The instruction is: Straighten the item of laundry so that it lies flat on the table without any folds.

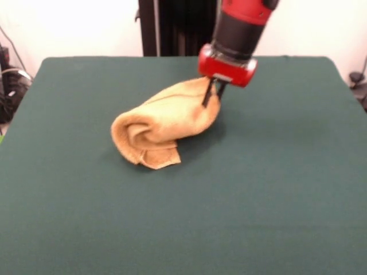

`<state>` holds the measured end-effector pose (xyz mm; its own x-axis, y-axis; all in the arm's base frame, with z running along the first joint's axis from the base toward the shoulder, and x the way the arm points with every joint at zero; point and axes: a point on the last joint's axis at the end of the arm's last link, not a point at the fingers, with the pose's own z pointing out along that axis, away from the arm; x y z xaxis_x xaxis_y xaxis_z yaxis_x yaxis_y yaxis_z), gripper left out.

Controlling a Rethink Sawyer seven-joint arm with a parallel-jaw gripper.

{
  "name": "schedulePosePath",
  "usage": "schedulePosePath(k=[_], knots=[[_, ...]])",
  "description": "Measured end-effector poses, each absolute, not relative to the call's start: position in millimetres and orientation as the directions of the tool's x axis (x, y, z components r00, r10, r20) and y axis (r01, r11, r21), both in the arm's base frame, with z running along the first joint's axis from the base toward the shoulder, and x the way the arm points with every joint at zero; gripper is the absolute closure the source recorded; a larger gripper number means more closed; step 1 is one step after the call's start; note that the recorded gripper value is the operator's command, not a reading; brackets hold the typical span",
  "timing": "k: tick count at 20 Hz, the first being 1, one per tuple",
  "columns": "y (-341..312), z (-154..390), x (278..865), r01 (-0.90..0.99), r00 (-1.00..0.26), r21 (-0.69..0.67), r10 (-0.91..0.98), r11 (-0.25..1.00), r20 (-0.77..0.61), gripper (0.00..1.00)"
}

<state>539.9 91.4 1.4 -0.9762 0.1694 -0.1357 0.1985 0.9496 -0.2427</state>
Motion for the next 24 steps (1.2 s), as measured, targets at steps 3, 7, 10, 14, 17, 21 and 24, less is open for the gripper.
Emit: schedulePosePath(k=[3,7,10,14,17,21,24], knots=[[112.4,16.5,528.4,0.174,-0.984,-0.240,0.157,0.955,-0.089,1.00],[137.0,40.2,514.2,0.158,-0.987,-0.219,0.157,0.963,-0.020,1.00],[144.2,54.1,509.3,0.167,-0.985,-0.200,0.173,0.966,0.013,1.00],[141.4,68.6,508.7,0.194,-0.979,-0.181,0.202,0.964,0.026,1.00],[134.1,81.1,510.8,0.225,-0.973,-0.167,0.230,0.960,0.014,1.00],[131.4,90.1,511.4,0.240,-0.969,-0.156,0.245,0.958,0.014,1.00],[132.4,98.5,509.9,0.246,-0.967,-0.146,0.252,0.958,0.024,1.00]])
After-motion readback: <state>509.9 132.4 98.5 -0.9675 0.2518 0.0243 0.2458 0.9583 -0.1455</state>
